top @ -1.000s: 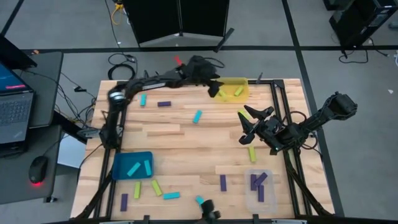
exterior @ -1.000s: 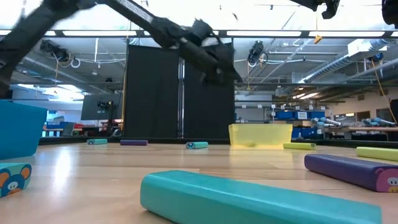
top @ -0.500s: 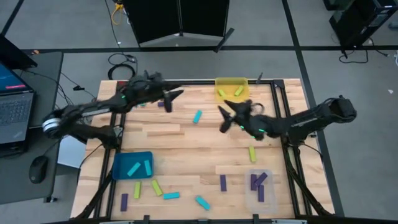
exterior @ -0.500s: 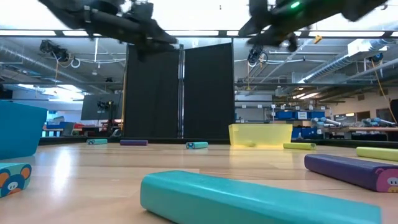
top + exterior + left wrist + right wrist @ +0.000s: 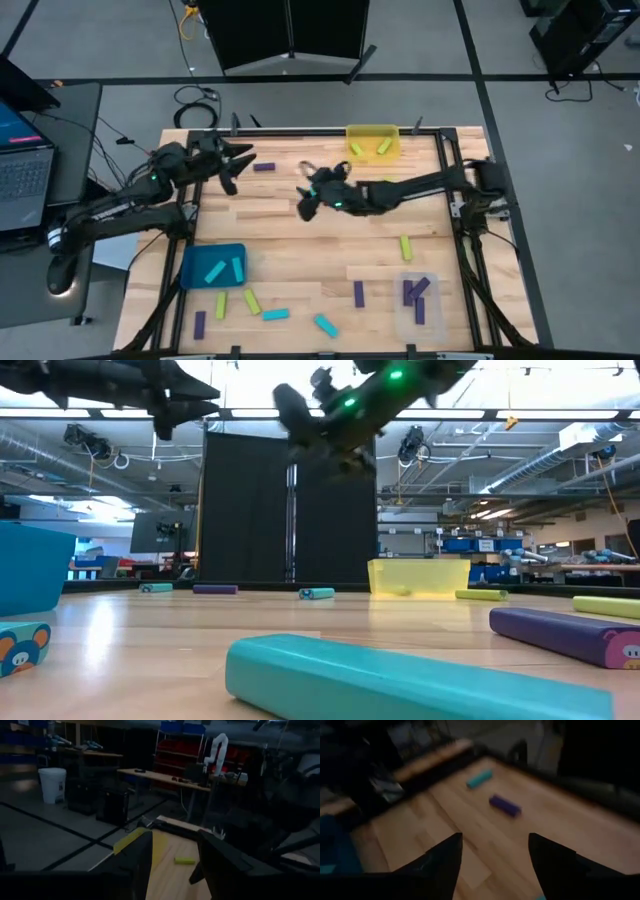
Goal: Sort blocks
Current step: Put the blue block into the dark blue bin
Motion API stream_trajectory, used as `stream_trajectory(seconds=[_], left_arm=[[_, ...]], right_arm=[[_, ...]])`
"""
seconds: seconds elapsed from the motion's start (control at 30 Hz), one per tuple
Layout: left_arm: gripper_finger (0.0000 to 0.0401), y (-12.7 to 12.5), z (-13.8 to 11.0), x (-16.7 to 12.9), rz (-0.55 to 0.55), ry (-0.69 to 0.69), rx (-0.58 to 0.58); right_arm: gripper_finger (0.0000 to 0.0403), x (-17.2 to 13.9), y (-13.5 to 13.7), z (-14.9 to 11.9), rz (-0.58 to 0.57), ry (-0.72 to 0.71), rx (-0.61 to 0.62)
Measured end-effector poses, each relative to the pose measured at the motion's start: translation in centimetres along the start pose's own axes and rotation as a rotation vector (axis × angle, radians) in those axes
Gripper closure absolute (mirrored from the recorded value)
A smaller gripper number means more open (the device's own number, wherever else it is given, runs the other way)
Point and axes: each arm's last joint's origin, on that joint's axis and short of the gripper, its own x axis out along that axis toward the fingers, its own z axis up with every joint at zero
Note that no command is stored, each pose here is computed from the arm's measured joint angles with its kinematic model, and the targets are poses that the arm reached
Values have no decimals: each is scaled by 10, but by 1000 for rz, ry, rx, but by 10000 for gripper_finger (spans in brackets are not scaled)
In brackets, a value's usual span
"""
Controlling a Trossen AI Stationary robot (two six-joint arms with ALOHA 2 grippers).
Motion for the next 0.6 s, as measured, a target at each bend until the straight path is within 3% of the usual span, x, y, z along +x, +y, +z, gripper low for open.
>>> stream_trajectory(seconds=[0.13,0.33,0.6], left_arm=[[237,0,-3,-8,6,40,16],[237,0,-6,-10,11,83,36],[236,0,-6,-10,10,82,61]], right_arm=[[131,25,5,-2,-84,168,62],[117,53,-13,-15,-323,423,244],[109,84,-19,-24,-310,462,332]])
